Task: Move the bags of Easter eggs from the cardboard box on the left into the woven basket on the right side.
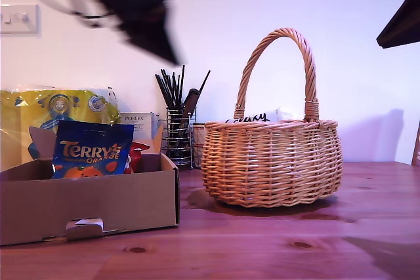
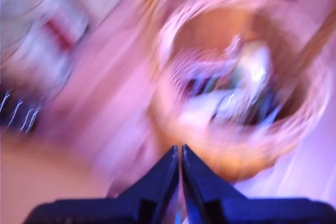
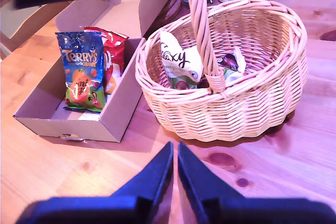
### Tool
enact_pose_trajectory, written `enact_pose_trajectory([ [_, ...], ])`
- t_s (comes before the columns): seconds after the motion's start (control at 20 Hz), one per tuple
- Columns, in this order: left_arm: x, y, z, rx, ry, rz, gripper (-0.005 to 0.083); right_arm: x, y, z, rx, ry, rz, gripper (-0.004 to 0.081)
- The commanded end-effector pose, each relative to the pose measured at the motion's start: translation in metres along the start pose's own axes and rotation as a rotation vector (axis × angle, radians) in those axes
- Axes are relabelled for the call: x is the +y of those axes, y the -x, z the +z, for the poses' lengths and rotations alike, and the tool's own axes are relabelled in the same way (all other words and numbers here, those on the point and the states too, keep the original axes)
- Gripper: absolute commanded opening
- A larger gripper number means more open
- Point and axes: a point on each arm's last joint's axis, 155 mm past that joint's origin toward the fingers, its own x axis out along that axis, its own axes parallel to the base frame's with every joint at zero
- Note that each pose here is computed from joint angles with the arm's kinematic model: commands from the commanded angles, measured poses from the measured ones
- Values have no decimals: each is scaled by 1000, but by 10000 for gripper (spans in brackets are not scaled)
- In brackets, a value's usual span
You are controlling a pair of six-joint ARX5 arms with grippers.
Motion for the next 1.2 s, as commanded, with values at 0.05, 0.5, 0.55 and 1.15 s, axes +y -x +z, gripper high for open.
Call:
enact_pose_trajectory([
  [0.05,-5,27,-14,-30,-15,-8,-19,-1,1,6,-15,17,-13,-12],
  [0.5,42,56,-50,47,-180,92,246,-1,1,10,-28,41,-12,-12],
  [0.55,50,59,-53,65,-177,122,433,-1,1,10,-28,41,-12,-12],
  [1.15,77,52,-82,313,-341,138,347,-1,1,8,-23,62,-13,-12],
])
